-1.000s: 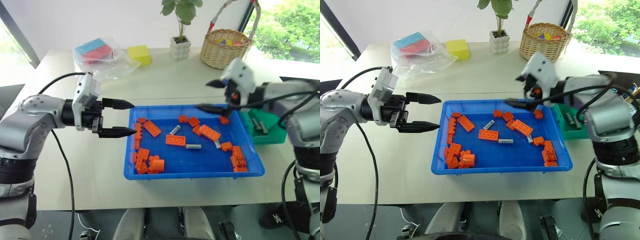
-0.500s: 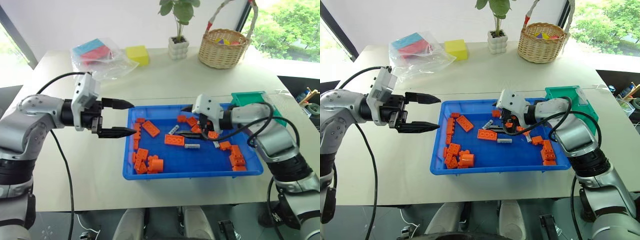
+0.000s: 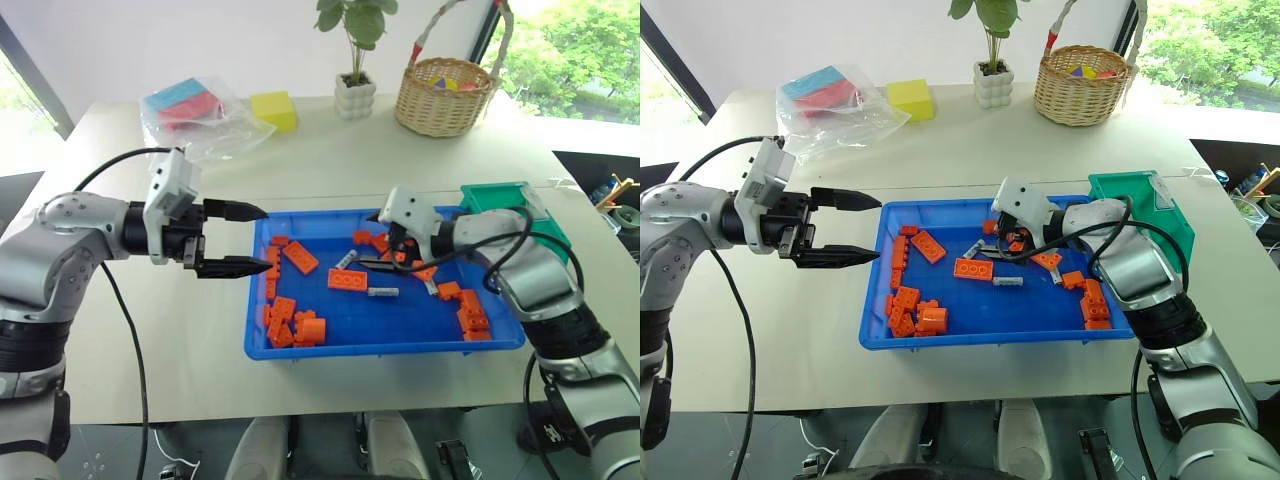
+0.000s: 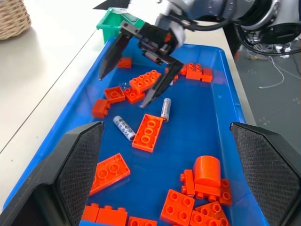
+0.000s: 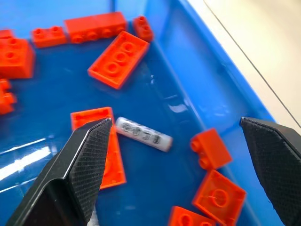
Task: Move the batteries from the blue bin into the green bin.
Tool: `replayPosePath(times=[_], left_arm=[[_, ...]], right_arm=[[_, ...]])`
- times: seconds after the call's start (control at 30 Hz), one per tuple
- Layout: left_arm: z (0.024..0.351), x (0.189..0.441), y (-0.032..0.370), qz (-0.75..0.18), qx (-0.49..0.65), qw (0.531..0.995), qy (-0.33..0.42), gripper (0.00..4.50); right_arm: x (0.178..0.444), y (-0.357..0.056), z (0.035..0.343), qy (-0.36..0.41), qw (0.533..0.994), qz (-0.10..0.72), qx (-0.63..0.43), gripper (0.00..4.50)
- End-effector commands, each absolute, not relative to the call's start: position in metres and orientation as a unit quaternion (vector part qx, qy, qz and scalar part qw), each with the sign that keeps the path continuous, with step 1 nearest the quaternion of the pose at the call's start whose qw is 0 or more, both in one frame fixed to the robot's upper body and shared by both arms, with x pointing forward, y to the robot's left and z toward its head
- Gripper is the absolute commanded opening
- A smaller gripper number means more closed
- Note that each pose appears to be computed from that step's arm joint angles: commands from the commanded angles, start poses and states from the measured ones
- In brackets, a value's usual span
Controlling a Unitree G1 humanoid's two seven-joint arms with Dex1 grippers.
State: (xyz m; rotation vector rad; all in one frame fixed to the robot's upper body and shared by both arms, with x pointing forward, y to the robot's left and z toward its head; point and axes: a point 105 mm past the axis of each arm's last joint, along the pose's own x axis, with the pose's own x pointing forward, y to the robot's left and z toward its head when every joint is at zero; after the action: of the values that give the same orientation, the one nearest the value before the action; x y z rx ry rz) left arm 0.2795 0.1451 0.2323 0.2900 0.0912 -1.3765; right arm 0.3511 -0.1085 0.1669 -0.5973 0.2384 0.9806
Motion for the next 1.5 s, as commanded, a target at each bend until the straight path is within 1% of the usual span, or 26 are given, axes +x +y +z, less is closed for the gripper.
replayPosePath(times=[0.03,0.17,0.4,0.63,0.9,1.2,1.3,1.4,1.47,1.5], left_arm=[[0.243,0.279,0.144,-0.636,0.147,0.757,0.024,4.5],[0.242,0.277,0.145,-0.636,0.15,0.757,0.028,4.5],[0.238,0.271,0.15,-0.629,0.153,0.761,0.039,4.5],[0.235,0.263,0.155,-0.616,0.15,0.772,0.046,4.5],[0.236,0.255,0.158,-0.615,0.131,0.775,0.061,4.5],[0.236,0.258,0.16,-0.606,0.149,0.779,0.06,4.5],[0.236,0.258,0.16,-0.606,0.152,0.778,0.057,4.5],[0.237,0.259,0.159,-0.607,0.154,0.778,0.055,4.5],[0.237,0.259,0.159,-0.607,0.153,0.778,0.053,4.5],[0.237,0.26,0.159,-0.607,0.153,0.778,0.052,4.5]], right_arm=[[0.354,-0.099,0.173,0.073,0.815,0.477,-0.321,4.47],[0.36,-0.101,0.172,0.053,0.766,0.505,-0.394,4.47],[0.378,-0.102,0.173,0.051,0.696,0.554,-0.453,4.47],[0.383,-0.093,0.156,0.038,0.63,0.599,-0.493,4.47],[0.38,-0.088,0.139,0.027,0.595,0.627,-0.503,4.47],[0.38,-0.085,0.13,0.029,0.591,0.634,-0.498,4.47],[0.38,-0.083,0.129,0.033,0.593,0.637,-0.491,3.63],[0.379,-0.084,0.125,0.043,0.589,0.643,-0.488,2.12],[0.378,-0.084,0.124,0.045,0.587,0.643,-0.491,0.96],[0.378,-0.085,0.122,0.048,0.586,0.643,-0.491,0.47]])
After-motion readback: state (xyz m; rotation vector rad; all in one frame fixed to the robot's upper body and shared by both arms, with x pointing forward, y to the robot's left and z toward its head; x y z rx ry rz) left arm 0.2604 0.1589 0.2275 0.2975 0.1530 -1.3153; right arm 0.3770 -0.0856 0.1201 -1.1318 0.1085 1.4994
